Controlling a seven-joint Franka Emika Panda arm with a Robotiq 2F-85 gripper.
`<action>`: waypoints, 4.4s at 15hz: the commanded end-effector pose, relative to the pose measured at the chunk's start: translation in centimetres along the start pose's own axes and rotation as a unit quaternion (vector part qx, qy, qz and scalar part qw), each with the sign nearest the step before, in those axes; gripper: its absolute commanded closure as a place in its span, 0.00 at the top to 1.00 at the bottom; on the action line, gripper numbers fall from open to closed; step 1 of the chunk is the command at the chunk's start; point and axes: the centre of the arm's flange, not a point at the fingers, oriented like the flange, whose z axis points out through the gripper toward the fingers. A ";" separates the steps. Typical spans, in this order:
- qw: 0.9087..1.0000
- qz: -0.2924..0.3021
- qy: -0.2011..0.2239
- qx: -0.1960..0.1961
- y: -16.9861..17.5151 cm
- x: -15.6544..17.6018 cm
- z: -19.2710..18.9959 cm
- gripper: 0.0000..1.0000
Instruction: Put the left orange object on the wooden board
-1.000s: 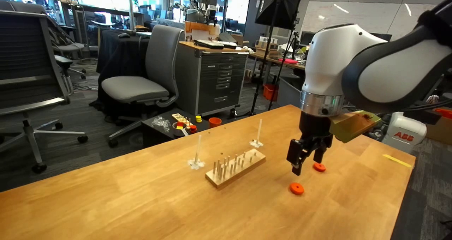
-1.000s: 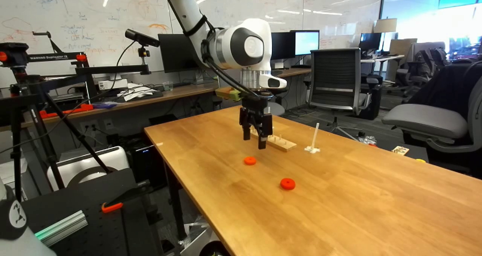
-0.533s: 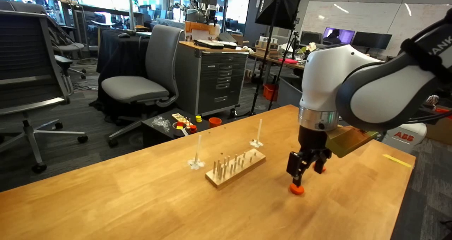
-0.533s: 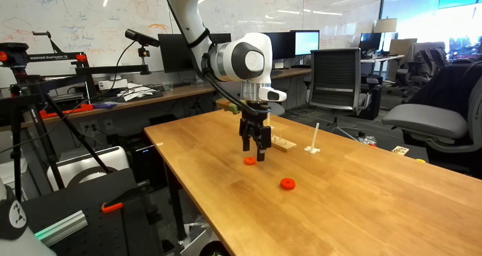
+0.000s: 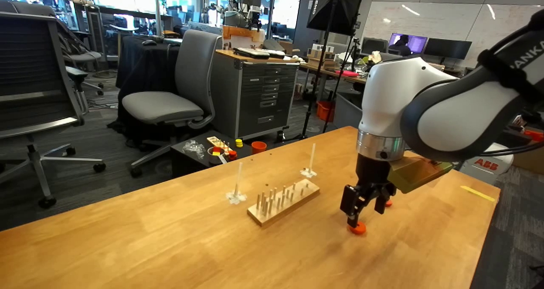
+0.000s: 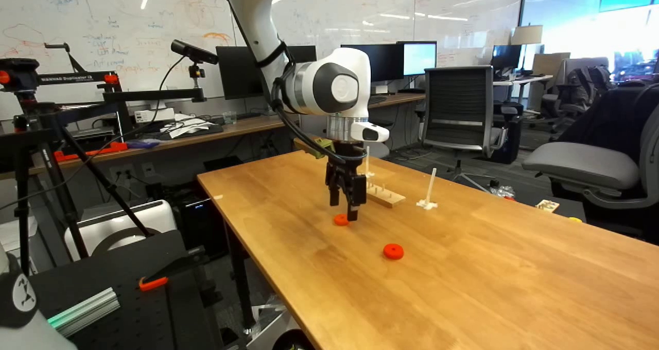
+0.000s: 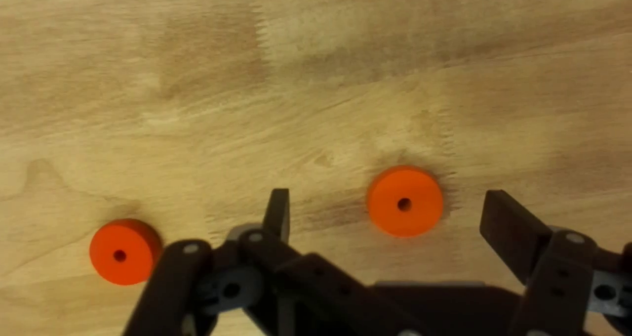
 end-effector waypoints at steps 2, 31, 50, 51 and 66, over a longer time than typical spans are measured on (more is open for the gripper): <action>1.000 0.003 0.007 0.012 -0.8 0.2 0.4 1.00; 0.999 0.014 0.026 0.032 0.7 2.2 -0.2 0.18; 0.992 0.011 0.100 0.081 -3.6 11.2 -8.5 0.18; 0.992 0.010 0.096 0.080 -3.8 11.3 -8.1 0.18; 0.993 0.016 0.074 0.090 -5.0 12.2 -4.6 0.18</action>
